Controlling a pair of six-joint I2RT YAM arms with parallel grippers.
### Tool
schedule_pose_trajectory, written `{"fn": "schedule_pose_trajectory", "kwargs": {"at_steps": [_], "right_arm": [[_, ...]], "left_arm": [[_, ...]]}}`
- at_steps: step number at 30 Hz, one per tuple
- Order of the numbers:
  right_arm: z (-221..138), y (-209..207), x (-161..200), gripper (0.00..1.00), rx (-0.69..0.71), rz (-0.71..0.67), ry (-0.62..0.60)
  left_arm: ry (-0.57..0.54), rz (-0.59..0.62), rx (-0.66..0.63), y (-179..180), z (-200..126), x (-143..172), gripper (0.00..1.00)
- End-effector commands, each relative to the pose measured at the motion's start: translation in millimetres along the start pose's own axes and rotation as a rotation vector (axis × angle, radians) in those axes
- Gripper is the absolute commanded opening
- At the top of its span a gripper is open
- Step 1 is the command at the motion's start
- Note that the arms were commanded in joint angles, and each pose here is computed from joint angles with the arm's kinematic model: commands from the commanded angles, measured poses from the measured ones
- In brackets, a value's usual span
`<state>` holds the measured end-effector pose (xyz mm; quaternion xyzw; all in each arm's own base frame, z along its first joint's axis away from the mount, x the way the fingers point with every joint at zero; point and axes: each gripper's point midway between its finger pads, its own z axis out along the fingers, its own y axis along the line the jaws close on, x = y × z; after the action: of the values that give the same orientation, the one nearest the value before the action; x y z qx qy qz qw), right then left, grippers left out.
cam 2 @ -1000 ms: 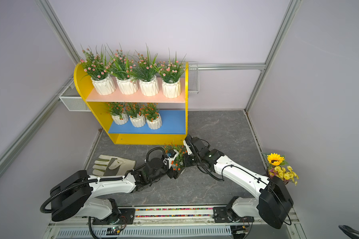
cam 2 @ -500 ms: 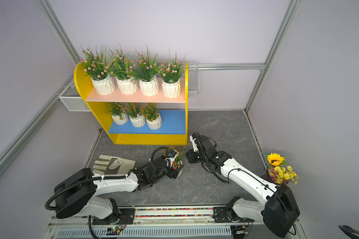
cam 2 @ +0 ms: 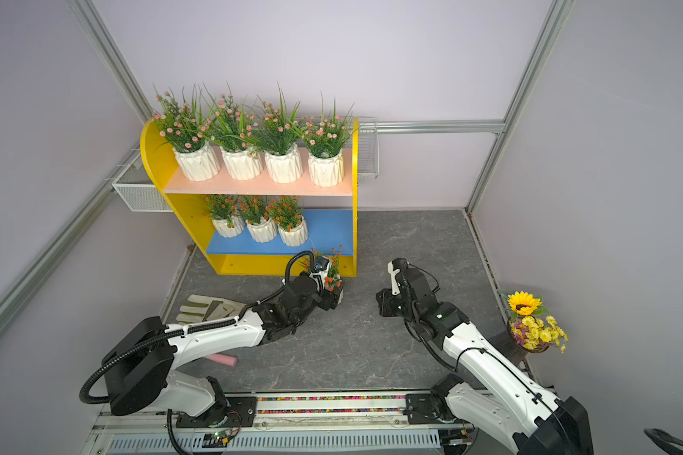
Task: Place the baby's breath potted plants on the rack by color
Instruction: Pick up the baby's breath potted plant from the center of the board, then place the baby's breath potted plant on the rack.
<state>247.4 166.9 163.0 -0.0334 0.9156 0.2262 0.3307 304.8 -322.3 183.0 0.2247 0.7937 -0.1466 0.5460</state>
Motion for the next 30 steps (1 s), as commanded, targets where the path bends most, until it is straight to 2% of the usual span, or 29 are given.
{"fn": "schedule_pose_trajectory", "kwargs": {"at_steps": [1, 19, 30], "right_arm": [[-1, -12, 9, 0.25, 0.031, 0.027, 0.010], [-3, -17, 17, 0.25, 0.031, 0.039, 0.010], [-8, -21, 20, 0.25, 0.040, 0.045, 0.005]], "left_arm": [[-0.082, -0.026, -0.067, 11, 2, -43, 0.26], [-0.117, -0.025, -0.172, 45, 32, -114, 0.24], [-0.133, -0.053, -0.196, 60, 56, -137, 0.23]]}}
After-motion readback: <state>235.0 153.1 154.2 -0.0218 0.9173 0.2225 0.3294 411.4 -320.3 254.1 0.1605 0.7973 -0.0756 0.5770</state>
